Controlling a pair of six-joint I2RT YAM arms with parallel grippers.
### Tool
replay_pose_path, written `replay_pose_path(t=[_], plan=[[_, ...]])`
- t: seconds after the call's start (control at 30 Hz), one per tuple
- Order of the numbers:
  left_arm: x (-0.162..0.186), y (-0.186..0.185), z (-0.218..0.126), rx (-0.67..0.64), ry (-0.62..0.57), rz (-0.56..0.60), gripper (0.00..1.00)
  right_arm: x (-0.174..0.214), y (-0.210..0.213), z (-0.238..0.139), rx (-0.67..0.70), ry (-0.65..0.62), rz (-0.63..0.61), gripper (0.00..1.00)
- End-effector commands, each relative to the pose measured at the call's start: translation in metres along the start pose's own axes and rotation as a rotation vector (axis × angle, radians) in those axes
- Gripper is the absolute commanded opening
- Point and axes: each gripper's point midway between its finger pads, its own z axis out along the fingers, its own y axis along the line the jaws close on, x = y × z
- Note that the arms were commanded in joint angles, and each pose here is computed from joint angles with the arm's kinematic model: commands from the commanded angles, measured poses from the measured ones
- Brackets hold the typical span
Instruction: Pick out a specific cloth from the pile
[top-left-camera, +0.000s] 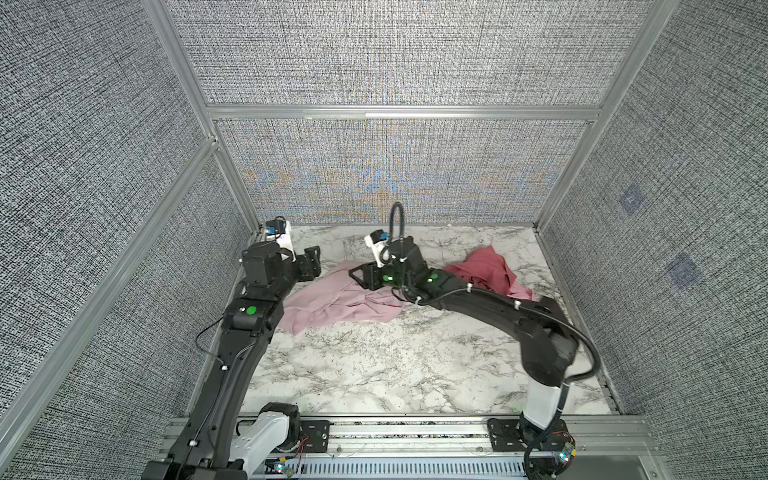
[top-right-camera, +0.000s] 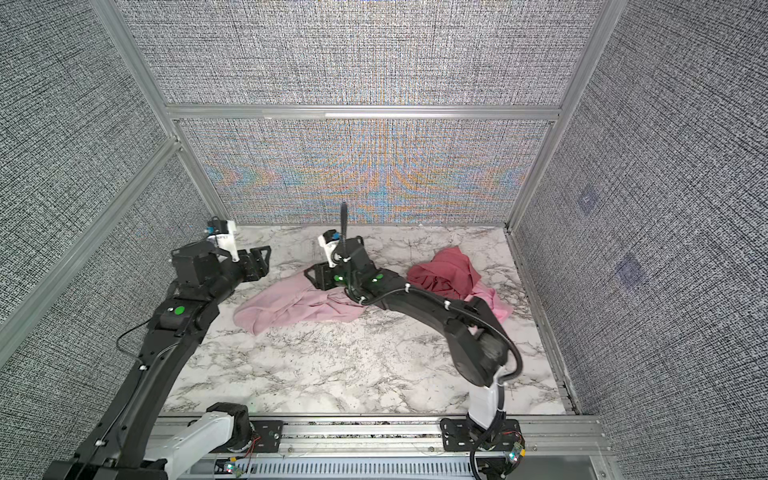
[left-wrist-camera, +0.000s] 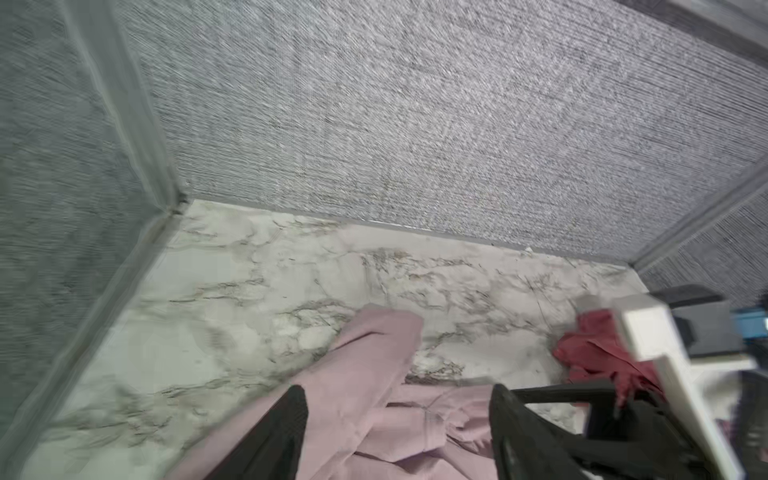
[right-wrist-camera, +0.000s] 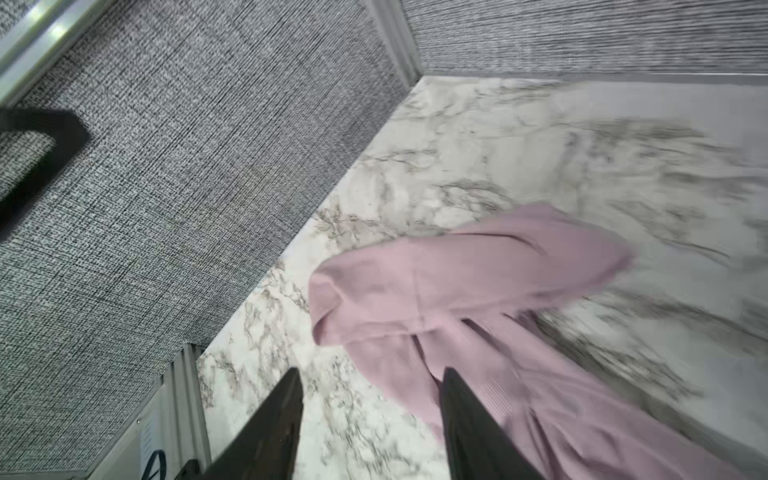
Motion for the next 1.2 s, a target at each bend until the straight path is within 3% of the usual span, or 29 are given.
replay_pose_path(t=[0.0,0.27,0.47,0.67,1.17], plan=[[0.005,-0.033,0.025,0.127,-0.031,-0.038,0.71,-0.020,-0.037,-0.049,0.126,-0.104,0.005,0.55],[0.108,-0.111,0.104,0.241,0.220,0.055,0.67,-0.012,-0.122,-0.183,0.429,-0.207,0.105,0.55],[0.173,-0.157,0.139,0.290,0.413,0.132,0.63,0.011,-0.159,-0.242,0.544,-0.266,0.195,0.55],[0.225,-0.166,0.165,0.222,0.570,0.219,0.59,0.026,-0.170,-0.254,0.553,-0.252,0.240,0.55],[0.282,-0.152,0.191,0.140,0.682,0.231,0.52,0.033,-0.182,-0.245,0.534,-0.227,0.269,0.55]])
